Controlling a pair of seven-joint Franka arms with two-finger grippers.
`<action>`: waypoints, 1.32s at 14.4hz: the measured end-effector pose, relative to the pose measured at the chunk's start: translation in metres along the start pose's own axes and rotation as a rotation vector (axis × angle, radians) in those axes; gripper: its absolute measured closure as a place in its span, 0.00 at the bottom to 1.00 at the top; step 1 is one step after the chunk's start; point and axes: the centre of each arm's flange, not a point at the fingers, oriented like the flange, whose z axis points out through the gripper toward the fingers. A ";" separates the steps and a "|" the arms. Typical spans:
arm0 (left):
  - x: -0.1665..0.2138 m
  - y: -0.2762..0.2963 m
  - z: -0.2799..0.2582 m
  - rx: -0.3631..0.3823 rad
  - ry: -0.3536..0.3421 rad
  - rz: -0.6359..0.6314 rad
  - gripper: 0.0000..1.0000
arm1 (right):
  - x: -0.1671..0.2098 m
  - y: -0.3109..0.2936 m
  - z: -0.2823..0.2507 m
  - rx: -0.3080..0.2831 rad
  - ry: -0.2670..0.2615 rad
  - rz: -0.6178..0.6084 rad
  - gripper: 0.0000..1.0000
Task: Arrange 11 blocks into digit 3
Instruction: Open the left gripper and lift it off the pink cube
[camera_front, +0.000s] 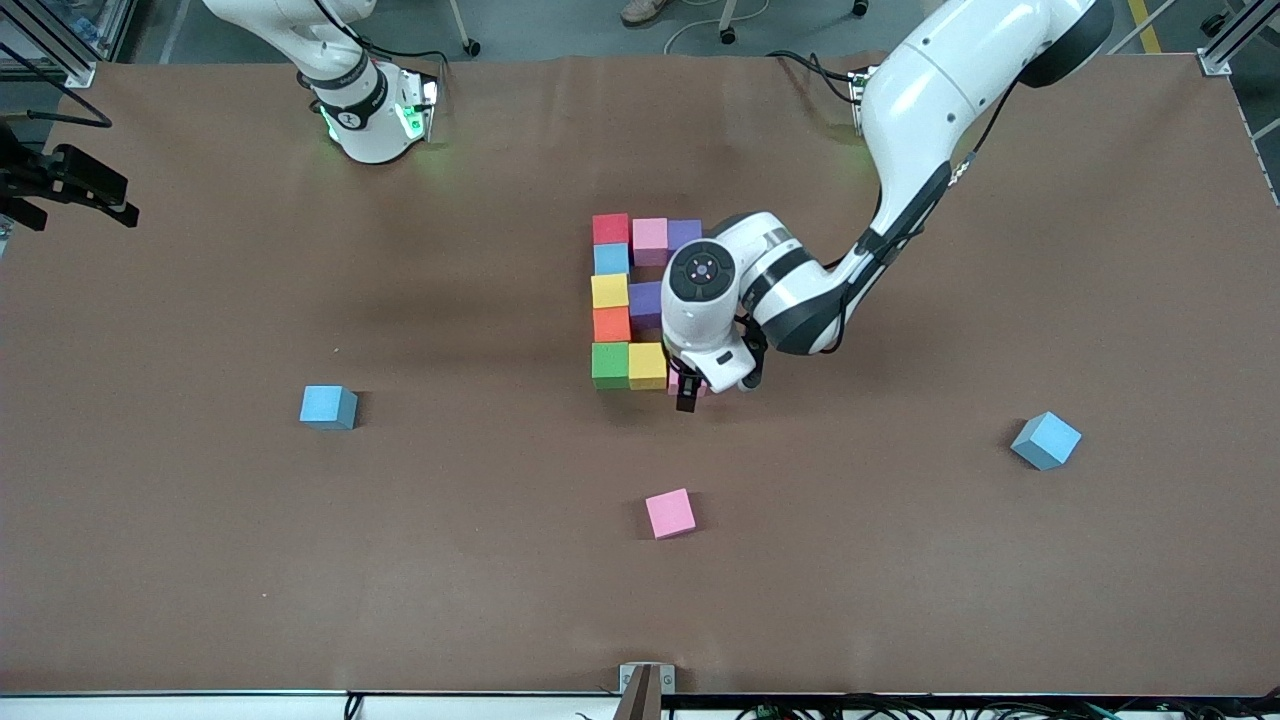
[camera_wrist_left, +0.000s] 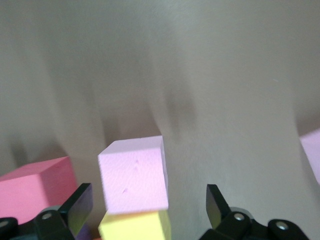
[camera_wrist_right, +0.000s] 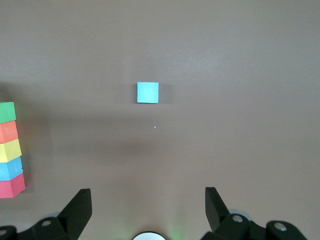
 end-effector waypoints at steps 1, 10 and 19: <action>-0.001 0.002 -0.017 0.005 0.012 0.037 0.00 | 0.000 0.000 0.000 0.000 0.000 0.000 0.00; 0.124 0.041 -0.130 -0.013 0.101 0.392 0.00 | 0.000 0.000 0.000 0.000 -0.001 0.001 0.00; 0.283 0.036 -0.224 0.019 0.195 0.782 0.00 | 0.000 0.001 0.000 0.004 -0.001 0.002 0.00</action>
